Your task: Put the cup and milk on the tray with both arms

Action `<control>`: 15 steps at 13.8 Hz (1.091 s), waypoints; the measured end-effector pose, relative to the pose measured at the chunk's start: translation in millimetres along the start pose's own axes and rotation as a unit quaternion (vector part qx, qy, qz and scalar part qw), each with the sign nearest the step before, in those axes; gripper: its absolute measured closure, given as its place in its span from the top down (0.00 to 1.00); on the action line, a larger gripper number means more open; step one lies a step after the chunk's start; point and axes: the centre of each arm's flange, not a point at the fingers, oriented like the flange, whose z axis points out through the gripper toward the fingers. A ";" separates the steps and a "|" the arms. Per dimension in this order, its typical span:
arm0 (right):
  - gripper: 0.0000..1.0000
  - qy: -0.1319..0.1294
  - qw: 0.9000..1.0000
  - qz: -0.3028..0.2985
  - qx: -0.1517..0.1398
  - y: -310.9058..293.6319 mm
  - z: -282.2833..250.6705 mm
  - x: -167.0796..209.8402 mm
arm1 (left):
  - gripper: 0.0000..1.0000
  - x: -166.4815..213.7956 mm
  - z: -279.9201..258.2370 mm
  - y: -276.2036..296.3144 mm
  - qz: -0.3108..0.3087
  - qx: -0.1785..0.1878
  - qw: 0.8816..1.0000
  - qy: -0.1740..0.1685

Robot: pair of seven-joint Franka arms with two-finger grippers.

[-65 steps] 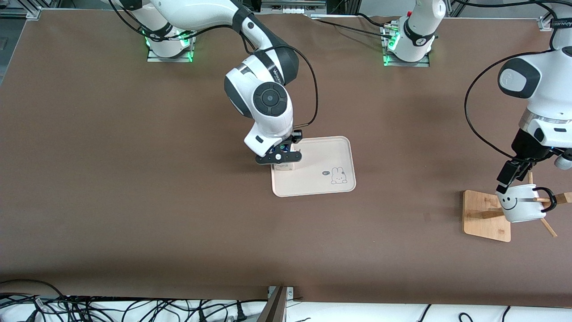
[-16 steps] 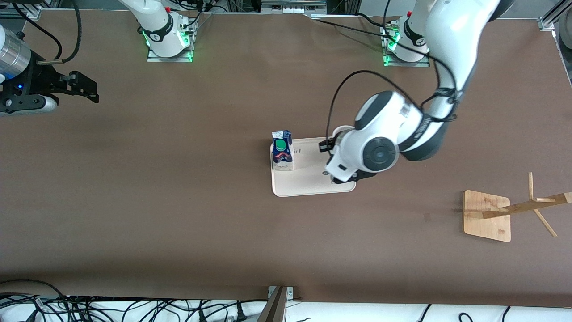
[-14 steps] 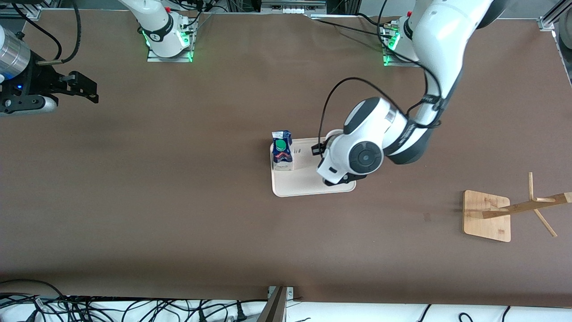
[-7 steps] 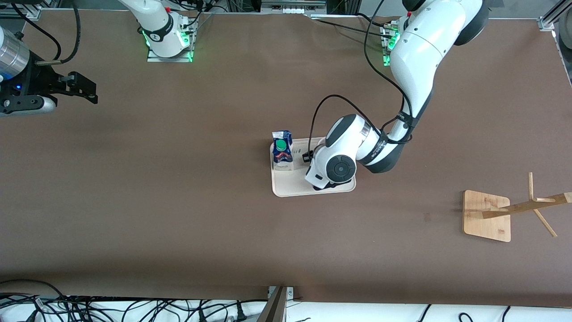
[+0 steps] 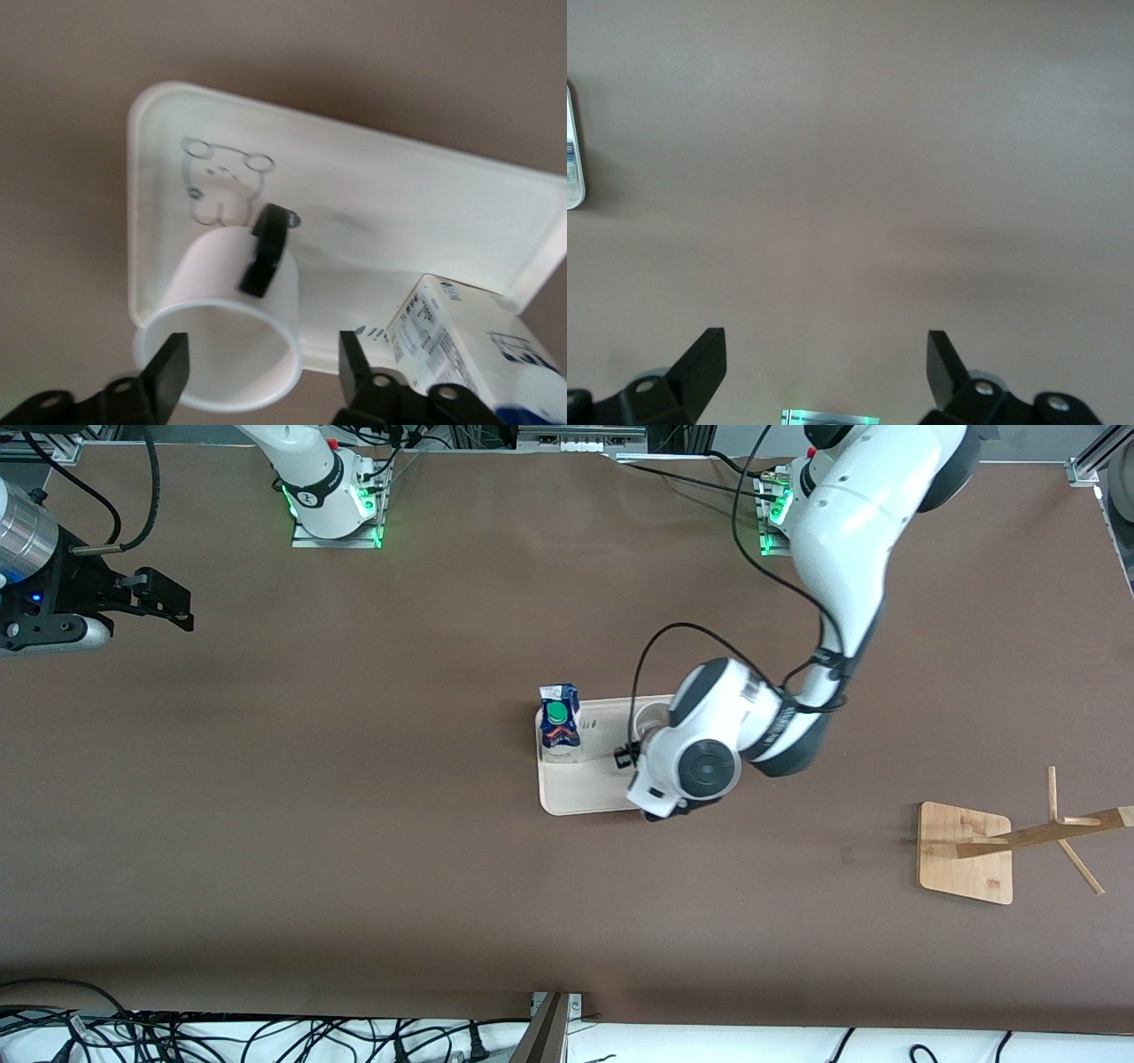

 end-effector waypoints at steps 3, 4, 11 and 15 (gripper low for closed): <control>1.00 0.000 1.000 0.000 0.000 0.0 0.2 0.3 | 1.00 -12.4 -118.2 -49.2 0.041 -0.025 0.998 0.046; 1.00 0.000 1.000 0.000 0.000 0.0 0.2 0.3 | 1.00 -19.3 -147.4 -67.5 0.057 -0.023 0.997 0.056; 1.00 0.000 1.000 0.000 0.000 0.2 0.7 0.7 | 1.00 -31.2 -275.1 -203.7 0.140 0.019 0.982 0.125; 1.00 0.000 1.000 0.000 0.000 0.4 0.9 0.8 | 1.00 -29.5 -310.5 -282.2 0.180 0.026 0.974 0.135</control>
